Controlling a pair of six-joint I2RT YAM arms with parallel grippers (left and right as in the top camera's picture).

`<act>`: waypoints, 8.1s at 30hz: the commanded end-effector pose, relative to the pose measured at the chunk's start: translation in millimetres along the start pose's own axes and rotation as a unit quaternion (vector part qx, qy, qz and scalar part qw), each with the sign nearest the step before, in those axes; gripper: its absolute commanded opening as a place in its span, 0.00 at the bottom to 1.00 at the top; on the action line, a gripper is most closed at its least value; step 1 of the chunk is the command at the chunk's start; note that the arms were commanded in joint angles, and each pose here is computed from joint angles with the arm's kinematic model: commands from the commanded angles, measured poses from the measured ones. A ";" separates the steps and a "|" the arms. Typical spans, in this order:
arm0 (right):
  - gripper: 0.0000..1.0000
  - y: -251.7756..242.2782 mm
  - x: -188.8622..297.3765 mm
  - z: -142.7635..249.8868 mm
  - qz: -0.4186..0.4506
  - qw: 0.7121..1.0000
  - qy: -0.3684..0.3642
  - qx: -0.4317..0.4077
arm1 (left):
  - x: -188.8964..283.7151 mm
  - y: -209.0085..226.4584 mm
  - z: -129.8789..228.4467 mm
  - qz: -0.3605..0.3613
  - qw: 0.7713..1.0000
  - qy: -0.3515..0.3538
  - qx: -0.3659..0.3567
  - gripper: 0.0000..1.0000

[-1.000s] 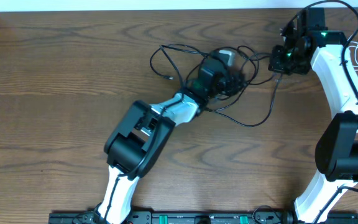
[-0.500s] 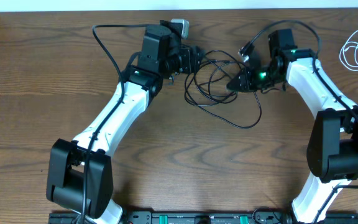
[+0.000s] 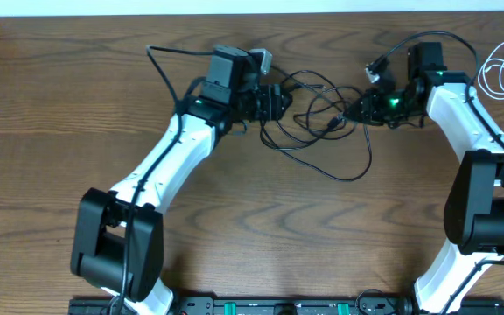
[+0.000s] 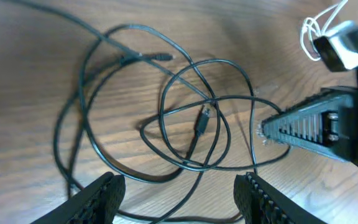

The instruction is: Untangle cables

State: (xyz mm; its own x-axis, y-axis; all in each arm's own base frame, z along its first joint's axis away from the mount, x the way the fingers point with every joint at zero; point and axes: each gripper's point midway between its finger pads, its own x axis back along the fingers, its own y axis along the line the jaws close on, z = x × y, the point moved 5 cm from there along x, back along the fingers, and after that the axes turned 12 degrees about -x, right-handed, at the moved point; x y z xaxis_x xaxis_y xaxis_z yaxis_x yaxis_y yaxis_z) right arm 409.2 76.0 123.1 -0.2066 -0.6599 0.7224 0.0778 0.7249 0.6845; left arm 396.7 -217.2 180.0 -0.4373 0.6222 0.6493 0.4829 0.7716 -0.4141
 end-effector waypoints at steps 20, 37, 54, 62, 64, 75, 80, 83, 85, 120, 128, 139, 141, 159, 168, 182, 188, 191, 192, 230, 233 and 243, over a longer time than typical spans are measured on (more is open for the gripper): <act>0.01 -4.4 -9.5 2.0 0.055 0.998 -0.004 -0.012 | -105.6 -12.6 55.2 -0.006 0.973 0.050 0.227 0.67; 0.01 -6.4 -9.9 1.5 0.066 0.998 -0.007 -0.013 | -105.8 -10.3 72.1 -0.031 0.972 0.084 0.217 0.67; 0.01 -0.7 -15.6 5.2 0.070 0.998 0.000 -0.004 | -132.5 -2.3 67.8 -0.037 0.976 0.034 0.212 0.61; 0.01 -13.7 -14.7 3.1 0.121 0.992 -0.018 -0.037 | -130.9 -3.9 49.2 -0.018 0.981 -0.005 0.192 0.08; 0.01 -17.3 -14.4 3.1 0.134 0.990 -0.022 -0.041 | -123.7 -1.6 40.1 -0.011 0.985 -0.015 0.169 0.07; 0.01 -34.2 -10.6 -3.5 0.194 0.977 -0.057 -0.065 | 27.8 -20.0 -65.9 0.094 0.979 -0.146 0.112 0.07; 0.01 -37.1 -12.2 -5.8 0.200 0.976 -0.062 -0.066 | 124.9 -41.2 -99.5 0.133 0.961 -0.231 0.074 0.07; 0.01 -39.9 -15.0 -5.7 0.202 0.975 -0.060 -0.070 | 166.4 -45.6 -108.1 0.137 0.951 -0.270 0.070 0.07; 0.01 -41.8 -16.9 -5.4 0.203 0.975 -0.058 -0.072 | 189.5 -47.4 -112.5 0.135 0.944 -0.295 0.066 0.07; 0.01 -78.6 -15.4 0.5 0.272 0.957 -0.040 -0.093 | 394.5 45.8 -150.3 -0.042 0.820 -0.567 0.059 0.07; 0.01 -78.3 -15.5 1.8 0.269 0.959 -0.032 -0.079 | 401.2 55.6 -151.2 -0.082 0.801 -0.589 0.068 0.07; 0.29 -62.0 -20.5 3.7 0.209 0.977 -0.006 -0.031 | 408.5 73.4 -146.3 -0.148 0.787 -0.595 0.068 0.07; 0.42 -51.3 -18.5 3.6 0.181 0.983 -0.003 -0.012 | 402.5 72.1 -145.3 -0.141 0.799 -0.581 0.063 0.07; 0.89 107.8 12.8 15.0 0.024 0.950 -0.083 0.299 | 385.0 58.3 -147.0 -0.101 0.825 -0.554 0.051 0.07; 0.92 133.2 -68.3 27.0 -0.010 0.926 -0.053 0.374 | 381.8 61.0 -144.8 -0.103 0.829 -0.546 0.061 0.07; 0.86 136.0 -122.7 54.4 -0.046 0.881 0.002 0.470 | 376.7 65.3 -141.5 -0.106 0.835 -0.534 0.075 0.07; 0.83 129.7 -126.6 58.0 -0.017 0.879 0.011 0.476 | 374.0 67.4 -139.5 -0.108 0.839 -0.528 0.082 0.07; 0.82 119.1 -125.1 59.4 0.005 0.875 0.025 0.483 | 373.6 67.7 -139.2 -0.108 0.839 -0.527 0.083 0.07; 0.82 117.2 -124.4 59.8 0.007 0.875 0.028 0.484 | 373.6 67.7 -139.2 -0.108 0.839 -0.527 0.083 0.07; 0.33 101.8 -195.6 82.0 0.143 0.986 -0.041 0.080 | 287.8 133.1 -73.6 -0.189 0.918 -0.303 0.170 0.07; 0.28 103.2 -197.1 83.8 0.141 0.986 -0.039 0.082 | 284.0 136.4 -71.8 -0.189 0.920 -0.296 0.175 0.07; 0.01 99.0 -205.3 90.3 0.143 0.987 -0.025 0.065 | 272.7 142.1 -65.7 -0.188 0.924 -0.275 0.190 0.07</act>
State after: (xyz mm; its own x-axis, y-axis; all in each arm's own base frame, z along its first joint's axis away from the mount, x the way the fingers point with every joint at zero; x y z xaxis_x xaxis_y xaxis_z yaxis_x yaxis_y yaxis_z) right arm 377.5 298.8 47.9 -0.2782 -0.4290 0.8594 -0.0024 0.8950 0.4460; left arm 393.4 55.9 336.4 -0.8910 0.1781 0.4177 -0.0613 0.8642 -0.4994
